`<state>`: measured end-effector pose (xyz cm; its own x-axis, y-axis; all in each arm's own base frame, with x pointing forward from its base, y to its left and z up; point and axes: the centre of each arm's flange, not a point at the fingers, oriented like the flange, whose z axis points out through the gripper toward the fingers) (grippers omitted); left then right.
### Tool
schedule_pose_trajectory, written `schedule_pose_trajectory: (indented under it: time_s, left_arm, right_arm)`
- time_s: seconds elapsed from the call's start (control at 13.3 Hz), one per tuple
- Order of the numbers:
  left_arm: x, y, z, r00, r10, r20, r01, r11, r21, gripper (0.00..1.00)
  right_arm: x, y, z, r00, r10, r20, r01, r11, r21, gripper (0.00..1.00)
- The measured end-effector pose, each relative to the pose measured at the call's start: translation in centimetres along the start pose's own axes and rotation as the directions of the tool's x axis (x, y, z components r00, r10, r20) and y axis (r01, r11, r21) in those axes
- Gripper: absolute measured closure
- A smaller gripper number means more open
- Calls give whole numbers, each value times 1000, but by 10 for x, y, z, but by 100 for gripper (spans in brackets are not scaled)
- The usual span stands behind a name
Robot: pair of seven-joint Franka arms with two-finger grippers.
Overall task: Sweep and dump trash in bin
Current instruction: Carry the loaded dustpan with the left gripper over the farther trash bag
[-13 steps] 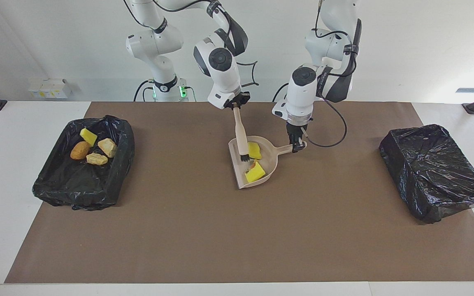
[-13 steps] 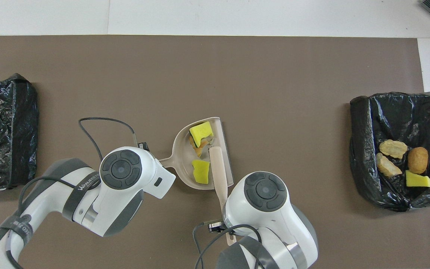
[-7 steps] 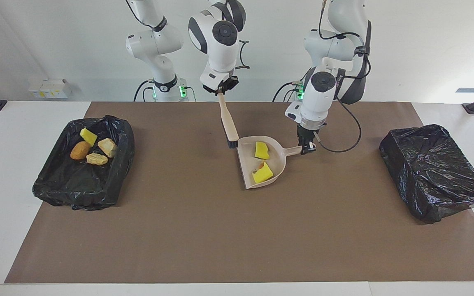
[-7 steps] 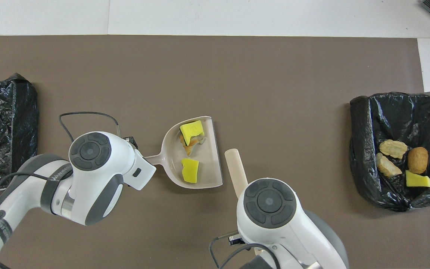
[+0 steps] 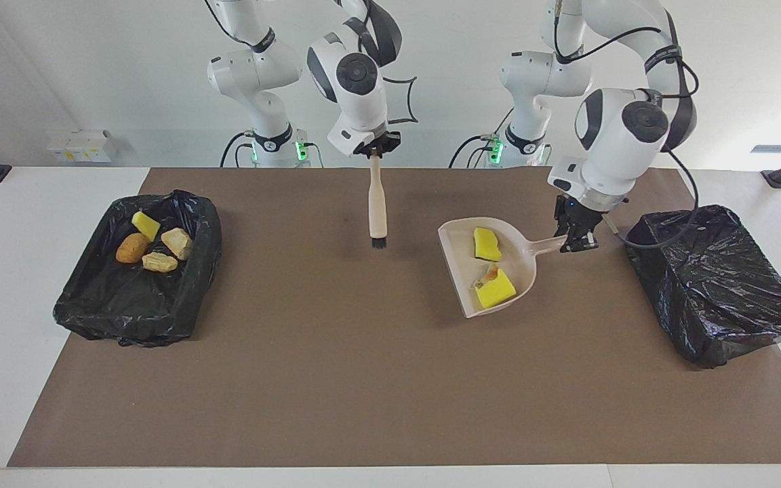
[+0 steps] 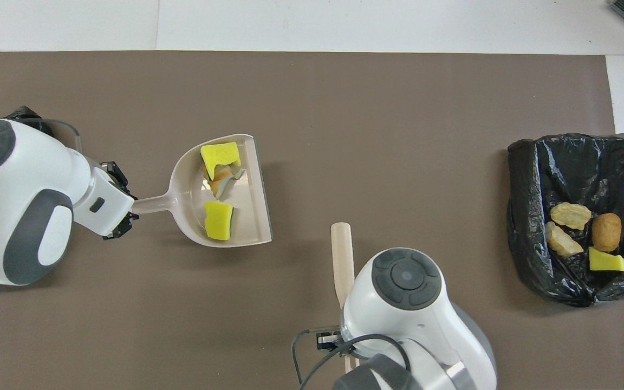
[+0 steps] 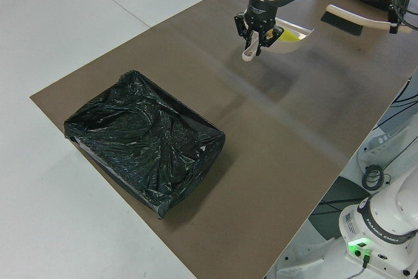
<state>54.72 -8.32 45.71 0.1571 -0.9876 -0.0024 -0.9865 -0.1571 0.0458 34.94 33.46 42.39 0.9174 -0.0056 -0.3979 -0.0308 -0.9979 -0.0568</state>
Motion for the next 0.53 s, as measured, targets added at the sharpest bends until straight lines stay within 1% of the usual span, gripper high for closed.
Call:
schedule_pose_trajectory:
  time_s: [0.23,0.53]
  left_arm:
    - [-59,-22,-27,1000,-10,-6,10,1000,4,67]
    - [-146,-44,-32,1000,-2,-10,2,1000,0,67]
  right_arm:
    - [-4,-33,36,999,29,-21,-29,1000,-1,74]
    - [-2,-36,70,1000,20,-14,-20,1000,-16,74]
